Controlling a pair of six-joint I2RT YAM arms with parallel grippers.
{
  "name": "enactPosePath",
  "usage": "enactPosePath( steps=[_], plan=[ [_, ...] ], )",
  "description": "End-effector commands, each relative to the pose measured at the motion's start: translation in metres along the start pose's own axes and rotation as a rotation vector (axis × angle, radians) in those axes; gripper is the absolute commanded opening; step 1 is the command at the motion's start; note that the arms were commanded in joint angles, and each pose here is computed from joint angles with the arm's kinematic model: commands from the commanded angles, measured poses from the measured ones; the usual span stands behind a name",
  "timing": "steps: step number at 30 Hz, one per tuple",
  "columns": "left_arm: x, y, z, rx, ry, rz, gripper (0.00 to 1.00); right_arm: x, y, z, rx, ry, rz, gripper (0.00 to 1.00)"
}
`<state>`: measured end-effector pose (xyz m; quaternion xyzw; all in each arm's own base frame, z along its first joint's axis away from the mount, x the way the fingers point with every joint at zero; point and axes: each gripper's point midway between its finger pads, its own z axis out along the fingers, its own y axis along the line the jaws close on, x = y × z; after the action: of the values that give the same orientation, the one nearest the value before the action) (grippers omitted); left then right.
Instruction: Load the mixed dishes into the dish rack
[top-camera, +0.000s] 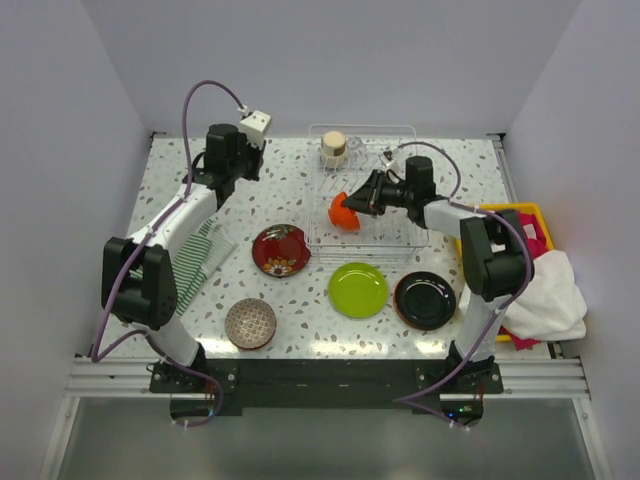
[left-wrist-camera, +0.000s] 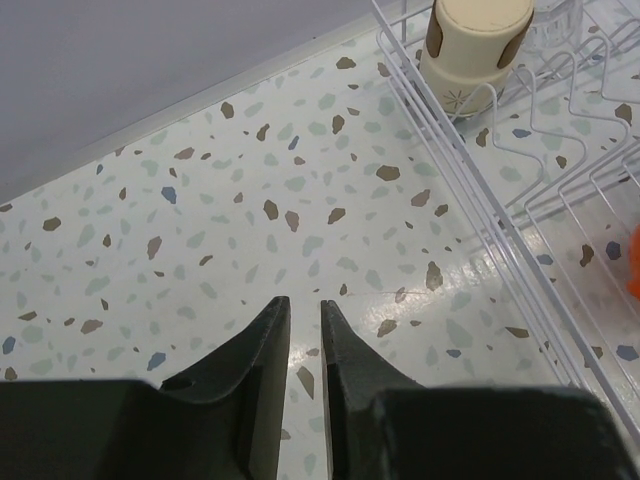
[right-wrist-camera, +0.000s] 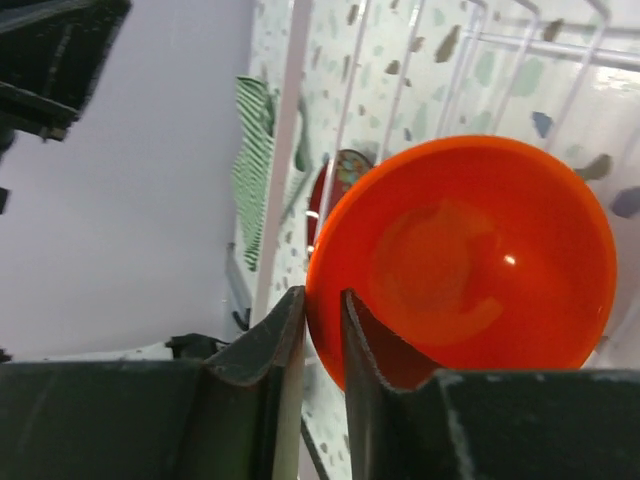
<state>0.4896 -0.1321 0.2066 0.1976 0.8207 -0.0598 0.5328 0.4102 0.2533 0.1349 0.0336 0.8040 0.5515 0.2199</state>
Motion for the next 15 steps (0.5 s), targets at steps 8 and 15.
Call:
enactPosePath(
  steps=[8,15],
  plan=[
    [0.000,-0.008,0.010,0.025,-0.039,-0.027,0.25,-0.008,-0.046,-0.056,0.293,0.023,-0.108,0.00],
    [-0.004,-0.009,0.011,0.034,-0.063,-0.021,0.25,-0.016,-0.033,-0.059,0.256,0.002,-0.121,0.00]
  ],
)
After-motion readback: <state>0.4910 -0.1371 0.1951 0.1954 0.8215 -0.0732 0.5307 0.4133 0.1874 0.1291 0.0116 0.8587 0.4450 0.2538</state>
